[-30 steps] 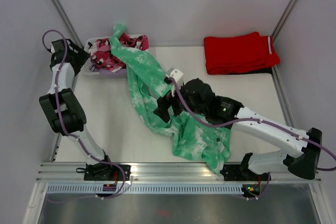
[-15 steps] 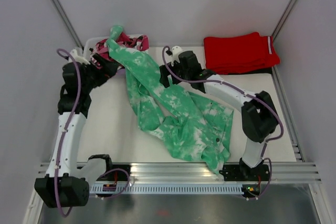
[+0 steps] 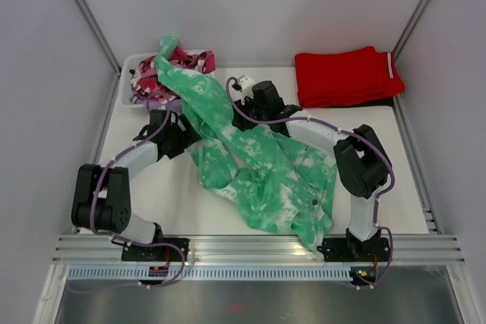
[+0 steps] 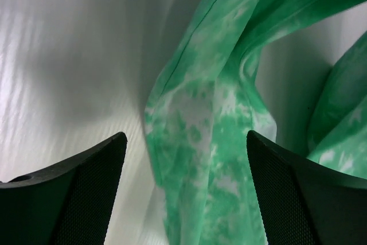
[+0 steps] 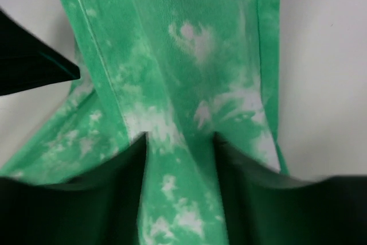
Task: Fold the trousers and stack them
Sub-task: Move the trousers to the center of the board
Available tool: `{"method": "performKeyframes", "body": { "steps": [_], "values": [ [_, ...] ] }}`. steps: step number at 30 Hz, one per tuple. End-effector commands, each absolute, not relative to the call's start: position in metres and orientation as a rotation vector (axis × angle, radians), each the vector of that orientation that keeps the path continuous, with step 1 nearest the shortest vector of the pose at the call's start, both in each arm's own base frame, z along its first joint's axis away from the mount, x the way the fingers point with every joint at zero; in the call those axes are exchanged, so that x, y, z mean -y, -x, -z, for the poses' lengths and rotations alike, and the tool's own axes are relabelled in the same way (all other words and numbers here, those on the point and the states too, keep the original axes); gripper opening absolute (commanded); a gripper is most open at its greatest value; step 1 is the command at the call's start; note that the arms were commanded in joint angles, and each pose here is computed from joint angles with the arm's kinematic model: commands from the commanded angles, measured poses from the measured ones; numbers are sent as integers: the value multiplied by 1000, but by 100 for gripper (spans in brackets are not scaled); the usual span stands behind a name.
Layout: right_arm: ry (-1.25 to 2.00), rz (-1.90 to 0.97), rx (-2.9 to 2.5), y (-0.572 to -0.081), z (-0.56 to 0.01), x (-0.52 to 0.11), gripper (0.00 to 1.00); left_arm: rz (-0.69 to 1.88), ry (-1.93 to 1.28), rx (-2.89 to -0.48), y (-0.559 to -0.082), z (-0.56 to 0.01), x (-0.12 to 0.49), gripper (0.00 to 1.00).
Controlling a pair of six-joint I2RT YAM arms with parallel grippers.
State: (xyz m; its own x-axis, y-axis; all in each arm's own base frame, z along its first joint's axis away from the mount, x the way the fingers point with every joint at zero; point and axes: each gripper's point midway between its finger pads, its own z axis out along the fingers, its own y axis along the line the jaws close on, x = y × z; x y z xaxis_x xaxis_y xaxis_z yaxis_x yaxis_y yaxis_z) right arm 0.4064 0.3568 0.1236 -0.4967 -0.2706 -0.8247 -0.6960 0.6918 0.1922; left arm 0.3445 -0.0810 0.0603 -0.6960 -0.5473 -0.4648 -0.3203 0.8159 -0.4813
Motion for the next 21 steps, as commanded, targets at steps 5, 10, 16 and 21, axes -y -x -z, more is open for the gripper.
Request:
{"method": "performKeyframes", "body": {
  "steps": [5,10,16,21],
  "values": [
    [815,-624,-2050,-407,-120,-356,0,433,570,-2296,-416,-52,90,79],
    [809,-771,-1916,-376,-179,-355,0,418,535,-2264,-434,-60,89,5],
    [809,-970,-1750,-327,-245,-357,0,441,421,-2096,-437,-145,87,2],
    [917,-1067,-1720,-268,-247,-365,0,386,477,-1941,-375,-225,69,2]
  ]
}}
